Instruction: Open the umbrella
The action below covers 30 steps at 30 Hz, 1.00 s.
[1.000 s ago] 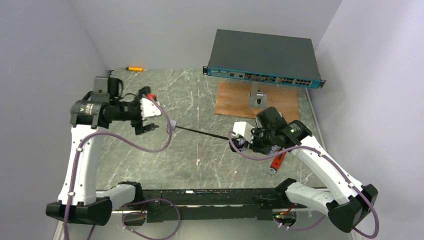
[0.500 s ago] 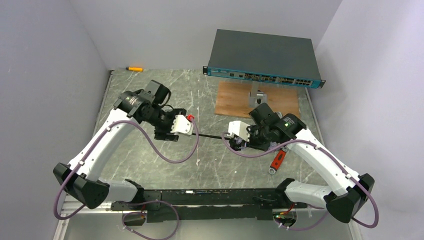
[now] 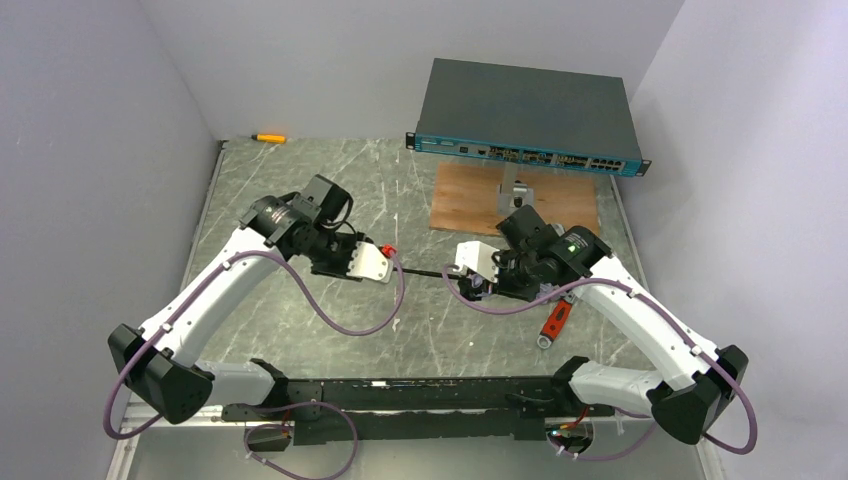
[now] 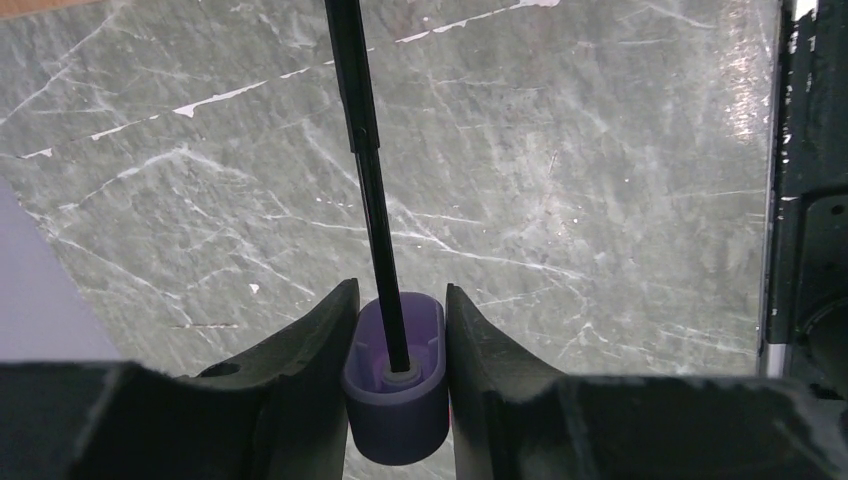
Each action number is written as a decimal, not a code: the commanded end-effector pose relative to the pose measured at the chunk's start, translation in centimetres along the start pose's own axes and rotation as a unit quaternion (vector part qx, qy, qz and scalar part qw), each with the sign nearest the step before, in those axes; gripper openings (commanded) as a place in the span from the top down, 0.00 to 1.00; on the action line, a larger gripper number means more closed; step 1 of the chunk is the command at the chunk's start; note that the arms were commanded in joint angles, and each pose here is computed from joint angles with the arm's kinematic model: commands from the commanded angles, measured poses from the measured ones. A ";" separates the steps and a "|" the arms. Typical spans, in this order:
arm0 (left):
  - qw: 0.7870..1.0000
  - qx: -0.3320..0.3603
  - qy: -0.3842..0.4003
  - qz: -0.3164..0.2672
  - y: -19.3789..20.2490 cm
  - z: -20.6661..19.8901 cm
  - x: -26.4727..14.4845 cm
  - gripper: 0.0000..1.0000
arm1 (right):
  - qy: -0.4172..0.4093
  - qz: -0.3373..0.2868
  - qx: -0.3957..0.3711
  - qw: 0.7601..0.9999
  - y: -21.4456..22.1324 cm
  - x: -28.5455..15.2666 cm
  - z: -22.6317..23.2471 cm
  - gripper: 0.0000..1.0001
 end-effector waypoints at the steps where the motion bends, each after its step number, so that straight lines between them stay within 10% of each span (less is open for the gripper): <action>1: 0.998 0.021 -0.027 0.059 2.1 0.5 0.0 0.87 | 0.031 -0.003 -0.009 0.999 -0.1 -1.1 -0.8 1.00; 15: 0.969 -0.037 -0.128 0.208 21.2 1.7 -5.5 1.00 | 0.051 0.109 0.024 0.992 9.9 1.0 2.7 1.00; 22: 0.979 -0.052 -0.156 0.121 17.8 4.0 -6.7 1.00 | 0.029 0.053 0.044 0.997 7.0 1.0 1.7 1.00; 30: 0.985 -0.025 -0.168 -0.021 6.6 4.9 -5.7 0.10 | -0.037 -0.002 0.074 0.997 2.2 3.0 1.1 1.00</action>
Point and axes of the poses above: each gripper's point midway between its finger pads, its own x axis out along the fingers, its own z axis along the line the jaws close on, y = z × x, the point moved 3 cm from there along -x, back along the fingers, and after that the axes turned 3 degrees about -x, right-handed, at the moved point
